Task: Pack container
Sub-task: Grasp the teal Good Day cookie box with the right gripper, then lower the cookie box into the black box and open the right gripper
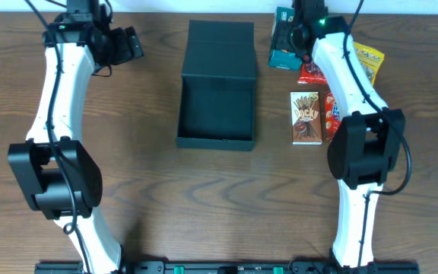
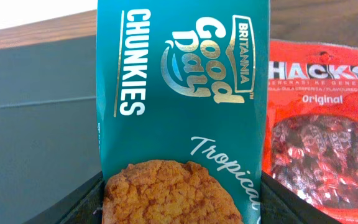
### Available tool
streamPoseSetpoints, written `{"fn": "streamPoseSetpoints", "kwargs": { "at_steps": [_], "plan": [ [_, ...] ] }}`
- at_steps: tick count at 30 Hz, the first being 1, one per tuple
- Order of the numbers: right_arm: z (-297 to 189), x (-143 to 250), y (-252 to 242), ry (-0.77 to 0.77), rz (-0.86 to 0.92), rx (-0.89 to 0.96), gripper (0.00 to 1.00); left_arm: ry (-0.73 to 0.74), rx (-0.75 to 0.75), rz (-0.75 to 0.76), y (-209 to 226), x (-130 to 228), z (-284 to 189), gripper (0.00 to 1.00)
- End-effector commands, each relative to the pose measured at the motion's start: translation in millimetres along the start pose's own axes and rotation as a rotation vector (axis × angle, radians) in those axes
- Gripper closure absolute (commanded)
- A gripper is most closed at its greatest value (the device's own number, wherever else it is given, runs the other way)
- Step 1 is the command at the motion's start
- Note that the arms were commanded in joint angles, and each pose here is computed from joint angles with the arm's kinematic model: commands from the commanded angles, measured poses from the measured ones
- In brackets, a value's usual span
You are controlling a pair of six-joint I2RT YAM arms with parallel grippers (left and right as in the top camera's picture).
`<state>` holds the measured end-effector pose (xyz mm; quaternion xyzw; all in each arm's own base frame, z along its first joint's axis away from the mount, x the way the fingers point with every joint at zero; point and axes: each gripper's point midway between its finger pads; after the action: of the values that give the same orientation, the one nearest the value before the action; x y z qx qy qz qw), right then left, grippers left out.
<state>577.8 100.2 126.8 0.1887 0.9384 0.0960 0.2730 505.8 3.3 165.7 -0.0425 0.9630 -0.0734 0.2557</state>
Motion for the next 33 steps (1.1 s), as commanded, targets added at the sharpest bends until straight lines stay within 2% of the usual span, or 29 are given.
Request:
{"fn": "streamPoseSetpoints", "kwargs": {
  "at_steps": [1,9,18,28,33],
  "plan": [
    [-19.8,12.2,37.3,0.049,-0.056,-0.094,0.35,-0.011,-0.013,0.001,10.7,-3.2,-1.6,0.05],
    [-38.7,91.9,77.4,0.276,-0.147,-0.129,0.36,-0.028,-0.020,-0.009,17.9,-7.7,-2.7,0.05],
    [-55.8,159.7,104.3,0.406,-0.262,-0.101,0.36,-0.029,-0.019,-0.009,17.8,-7.8,-2.7,0.05],
    [-69.0,193.9,102.0,0.508,-0.291,-0.059,0.38,-0.027,-0.019,-0.009,17.6,-7.3,-2.7,0.05],
    [-75.9,206.4,109.0,0.569,-0.278,-0.102,0.41,-0.027,-0.019,-0.009,17.6,-7.3,-2.7,0.05]
  ]
}}
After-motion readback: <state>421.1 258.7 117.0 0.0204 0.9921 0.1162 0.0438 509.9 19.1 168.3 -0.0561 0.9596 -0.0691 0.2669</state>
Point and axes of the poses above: each gripper's point midway between its finger pads, its own z axis out along the fingers, its own y axis along the line the jaws close on, x = y × z, and after that the axes turned 13 degrees about z, right-handed
